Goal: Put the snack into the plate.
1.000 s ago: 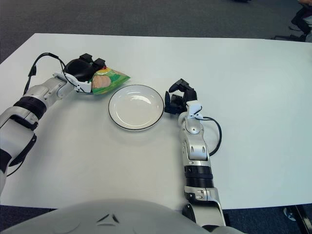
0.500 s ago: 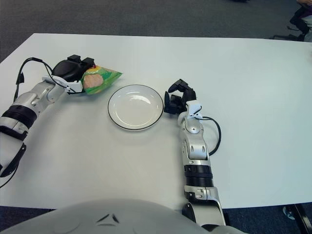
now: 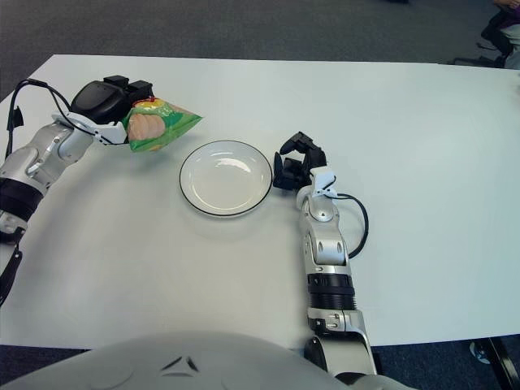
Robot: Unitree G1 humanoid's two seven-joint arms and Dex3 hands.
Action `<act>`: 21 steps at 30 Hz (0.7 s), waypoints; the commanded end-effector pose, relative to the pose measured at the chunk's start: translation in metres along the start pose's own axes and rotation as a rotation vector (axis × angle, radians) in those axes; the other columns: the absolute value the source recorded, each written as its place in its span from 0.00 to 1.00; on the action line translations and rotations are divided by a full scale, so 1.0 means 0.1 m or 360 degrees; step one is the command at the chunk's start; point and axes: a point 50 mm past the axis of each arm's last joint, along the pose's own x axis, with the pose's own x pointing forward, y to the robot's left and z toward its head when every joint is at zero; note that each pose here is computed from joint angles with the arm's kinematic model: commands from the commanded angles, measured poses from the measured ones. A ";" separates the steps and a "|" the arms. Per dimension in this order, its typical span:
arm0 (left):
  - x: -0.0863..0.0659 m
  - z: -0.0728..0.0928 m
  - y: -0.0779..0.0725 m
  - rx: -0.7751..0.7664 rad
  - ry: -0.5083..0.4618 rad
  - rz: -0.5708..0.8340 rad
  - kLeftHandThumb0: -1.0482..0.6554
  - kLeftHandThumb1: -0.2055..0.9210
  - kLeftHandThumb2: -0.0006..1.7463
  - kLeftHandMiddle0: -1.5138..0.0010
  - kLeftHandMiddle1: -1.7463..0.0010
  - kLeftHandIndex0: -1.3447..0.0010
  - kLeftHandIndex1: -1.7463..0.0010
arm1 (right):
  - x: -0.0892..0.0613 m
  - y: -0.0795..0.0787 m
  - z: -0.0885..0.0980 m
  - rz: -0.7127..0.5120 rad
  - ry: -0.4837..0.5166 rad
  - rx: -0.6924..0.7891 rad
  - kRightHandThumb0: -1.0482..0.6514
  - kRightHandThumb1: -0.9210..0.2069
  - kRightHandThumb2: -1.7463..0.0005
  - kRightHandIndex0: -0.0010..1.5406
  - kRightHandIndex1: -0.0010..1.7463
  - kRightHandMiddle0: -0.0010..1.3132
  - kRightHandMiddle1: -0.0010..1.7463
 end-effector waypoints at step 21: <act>0.05 0.67 0.28 -0.0171 -0.0567 0.0234 0.61 0.19 0.93 0.42 0.07 0.55 0.00 | -0.13 -0.09 -0.32 -0.0058 0.0202 -0.0013 0.32 0.59 0.21 0.82 1.00 0.50 1.00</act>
